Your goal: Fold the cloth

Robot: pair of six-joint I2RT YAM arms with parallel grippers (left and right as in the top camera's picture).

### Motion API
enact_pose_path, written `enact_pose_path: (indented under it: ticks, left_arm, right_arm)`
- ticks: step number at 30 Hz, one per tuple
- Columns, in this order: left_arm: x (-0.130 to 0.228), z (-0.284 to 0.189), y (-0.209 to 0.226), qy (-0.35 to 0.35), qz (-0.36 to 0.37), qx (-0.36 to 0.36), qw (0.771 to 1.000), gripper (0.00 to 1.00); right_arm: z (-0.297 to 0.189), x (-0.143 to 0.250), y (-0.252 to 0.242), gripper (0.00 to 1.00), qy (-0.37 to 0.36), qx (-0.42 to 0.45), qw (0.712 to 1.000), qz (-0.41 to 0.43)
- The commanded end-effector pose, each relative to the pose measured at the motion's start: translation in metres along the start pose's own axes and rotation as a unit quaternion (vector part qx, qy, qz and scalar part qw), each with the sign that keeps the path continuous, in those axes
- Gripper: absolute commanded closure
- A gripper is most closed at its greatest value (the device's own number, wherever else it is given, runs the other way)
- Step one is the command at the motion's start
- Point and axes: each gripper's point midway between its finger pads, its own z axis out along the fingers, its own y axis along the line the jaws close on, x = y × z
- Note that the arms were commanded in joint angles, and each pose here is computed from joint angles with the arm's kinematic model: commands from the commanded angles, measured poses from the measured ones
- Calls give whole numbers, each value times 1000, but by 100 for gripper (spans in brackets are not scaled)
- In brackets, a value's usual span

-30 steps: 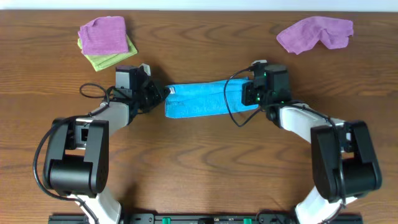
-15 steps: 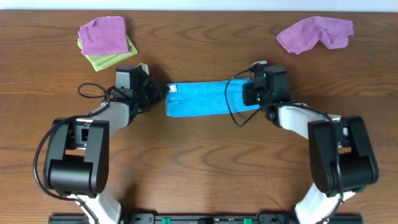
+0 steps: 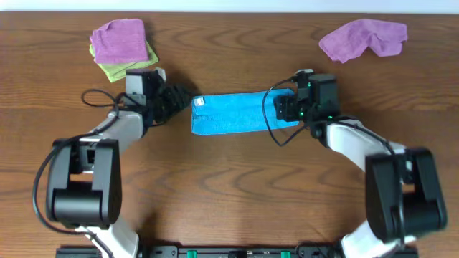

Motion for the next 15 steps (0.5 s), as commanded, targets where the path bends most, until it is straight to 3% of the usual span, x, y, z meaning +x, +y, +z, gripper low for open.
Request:
enact_pose_path:
  ticks: [1, 3, 5, 9, 12, 15]
  left_arm:
    - [-24, -29, -30, -27, 50, 17, 998, 34]
    - [-25, -38, -37, -26, 53, 13, 998, 34]
    - [-25, -45, -46, -27, 62, 14, 998, 40]
    - [-16, -41, -64, -19, 77, 23, 997, 76]
    - [-3, -28, -68, -15, 93, -2, 996, 86]
    - [7, -15, -66, -16, 107, -30, 994, 90]
  right_arm:
    - [-24, -21, 7, 16, -22, -6, 999, 27]
    - [-34, -20, 9, 13, -14, -5, 999, 45]
    - [-44, -17, 14, 3, -5, -14, 998, 66]
    - [-59, -7, 28, 1, 25, -43, 991, 125]
    - [-64, 6, 35, 1, 60, -58, 980, 181]
    - [-65, 19, 34, 1, 86, -48, 970, 221]
